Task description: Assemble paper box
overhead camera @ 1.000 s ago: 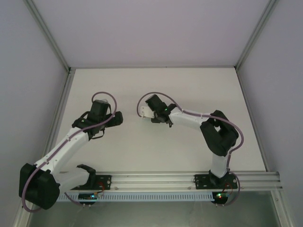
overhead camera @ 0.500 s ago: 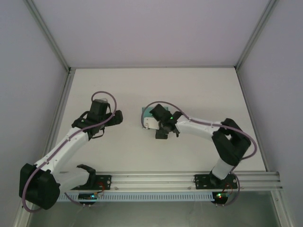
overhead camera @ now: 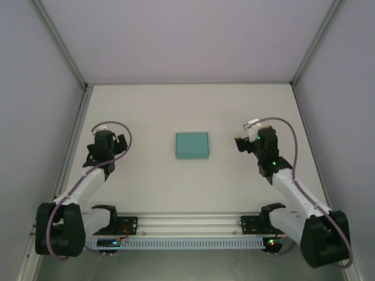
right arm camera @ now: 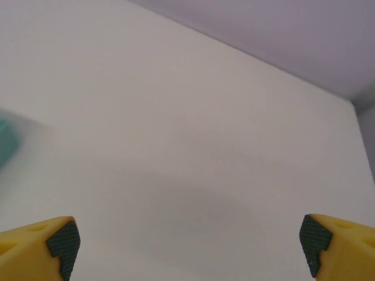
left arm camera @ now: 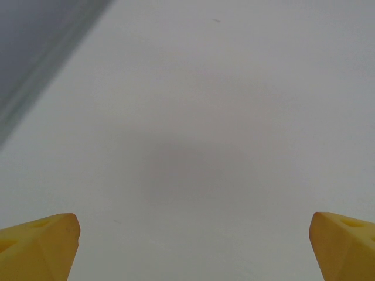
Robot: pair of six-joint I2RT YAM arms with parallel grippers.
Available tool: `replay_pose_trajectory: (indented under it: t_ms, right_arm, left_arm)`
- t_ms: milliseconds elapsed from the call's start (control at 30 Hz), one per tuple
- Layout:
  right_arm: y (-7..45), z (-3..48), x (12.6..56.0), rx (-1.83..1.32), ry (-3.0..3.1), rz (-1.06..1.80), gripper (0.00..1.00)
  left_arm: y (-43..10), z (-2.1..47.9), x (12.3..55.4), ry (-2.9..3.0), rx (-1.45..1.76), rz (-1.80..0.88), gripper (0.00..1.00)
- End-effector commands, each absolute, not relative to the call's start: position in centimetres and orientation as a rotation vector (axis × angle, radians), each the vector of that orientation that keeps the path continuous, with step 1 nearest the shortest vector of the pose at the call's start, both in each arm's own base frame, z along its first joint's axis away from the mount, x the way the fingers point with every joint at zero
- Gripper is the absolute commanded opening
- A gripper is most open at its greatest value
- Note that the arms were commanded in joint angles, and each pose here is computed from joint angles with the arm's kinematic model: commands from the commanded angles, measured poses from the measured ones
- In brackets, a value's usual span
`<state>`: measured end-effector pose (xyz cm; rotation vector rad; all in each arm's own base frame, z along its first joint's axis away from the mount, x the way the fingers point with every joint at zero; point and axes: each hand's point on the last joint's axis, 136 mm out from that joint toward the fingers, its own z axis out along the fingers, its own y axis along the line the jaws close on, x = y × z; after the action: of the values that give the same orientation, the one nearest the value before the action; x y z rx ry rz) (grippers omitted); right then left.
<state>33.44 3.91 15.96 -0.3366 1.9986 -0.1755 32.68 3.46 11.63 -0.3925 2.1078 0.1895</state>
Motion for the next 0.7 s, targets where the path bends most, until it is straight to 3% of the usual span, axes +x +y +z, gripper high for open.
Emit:
replay_pose_trajectory:
  t_ms: [0, 367, 433, 667]
  right_arm:
    - [1.1, 16.3, 34.1, -0.058, 1.881, -0.062, 0.99]
    - [0.8, 9.5, 37.4, -0.058, 1.81, 0.037, 0.99]
    - [0.8, 9.3, 37.6, -0.028, 1.841, 0.08, 0.99]
    - [-0.2, 8.3, 39.2, 0.011, 1.944, 0.031, 0.99]
  left_arm:
    - [4.6, 14.4, 34.3, 1.873, -0.329, 0.237, 1.0]
    - [2.9, 12.6, 36.9, 1.794, -0.158, 0.135, 0.99]
    - [3.1, 10.1, 37.5, 1.822, -0.162, 0.081, 0.99]
    - [2.8, 9.6, 38.9, 1.889, -0.138, 0.055, 0.99]
